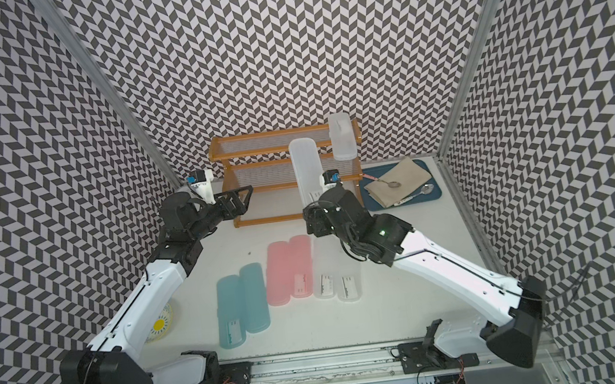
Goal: Place the pencil cases on the shelf according to color
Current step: Place the pencil case on the shelf.
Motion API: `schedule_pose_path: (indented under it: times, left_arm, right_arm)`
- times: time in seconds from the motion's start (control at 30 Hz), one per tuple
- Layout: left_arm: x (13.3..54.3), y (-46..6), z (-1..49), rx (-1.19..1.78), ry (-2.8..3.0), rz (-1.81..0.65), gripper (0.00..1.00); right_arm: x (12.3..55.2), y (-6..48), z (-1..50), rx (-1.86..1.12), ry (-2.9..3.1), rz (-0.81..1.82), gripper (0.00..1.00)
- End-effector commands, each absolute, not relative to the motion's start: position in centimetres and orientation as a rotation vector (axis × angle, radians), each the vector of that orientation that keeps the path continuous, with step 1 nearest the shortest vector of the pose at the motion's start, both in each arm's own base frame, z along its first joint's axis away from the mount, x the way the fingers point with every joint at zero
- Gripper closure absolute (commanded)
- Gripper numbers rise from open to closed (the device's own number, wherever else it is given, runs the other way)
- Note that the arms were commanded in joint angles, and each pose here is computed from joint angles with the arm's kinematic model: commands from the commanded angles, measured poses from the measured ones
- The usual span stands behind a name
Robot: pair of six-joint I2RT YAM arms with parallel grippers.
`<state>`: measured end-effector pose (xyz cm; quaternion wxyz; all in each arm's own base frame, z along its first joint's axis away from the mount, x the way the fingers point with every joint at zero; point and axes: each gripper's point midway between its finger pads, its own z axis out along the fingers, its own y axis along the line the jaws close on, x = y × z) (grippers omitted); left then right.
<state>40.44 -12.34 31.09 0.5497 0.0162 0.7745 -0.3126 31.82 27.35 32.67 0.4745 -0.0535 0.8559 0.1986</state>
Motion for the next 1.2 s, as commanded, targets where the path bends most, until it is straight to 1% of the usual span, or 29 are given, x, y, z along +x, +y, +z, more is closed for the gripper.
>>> schedule_pose_path:
  times: [0.0, 0.23, 0.37, 0.57, 0.83, 1.07, 1.17]
  left_arm:
    - [40.4, -12.0, 32.0, 0.047, 1.823, -0.724, 0.00]
    - [39.5, -12.0, 32.9, 0.056, 1.795, -0.728, 0.00]
    - [39.3, -11.8, 32.9, 0.047, 1.790, -0.724, 0.00]
    - [39.1, -12.0, 33.1, 0.051, 1.789, -0.739, 0.01]
    - [38.8, -12.4, 33.4, 0.066, 1.780, -0.771, 0.00]
    - [38.7, -12.7, 33.4, 0.074, 1.778, -0.793, 0.00]
    - [38.7, -12.7, 33.4, 0.074, 1.778, -0.793, 0.01]
  right_arm:
    - [34.8, 27.4, 35.1, -0.060, 2.034, 0.416, 0.22]
    - [40.9, 29.3, 36.6, -0.012, 2.038, 0.411, 0.22]
    - [44.5, 28.8, 37.1, 0.005, 2.027, 0.387, 0.22]
    - [48.2, 28.0, 36.6, 0.033, 2.032, 0.371, 0.21]
    - [50.3, 27.0, 35.4, 0.066, 2.061, 0.362, 0.19]
    - [50.4, 26.9, 34.8, 0.075, 2.078, 0.366, 0.19]
    - [50.4, 27.0, 35.2, 0.070, 2.069, 0.376, 0.16]
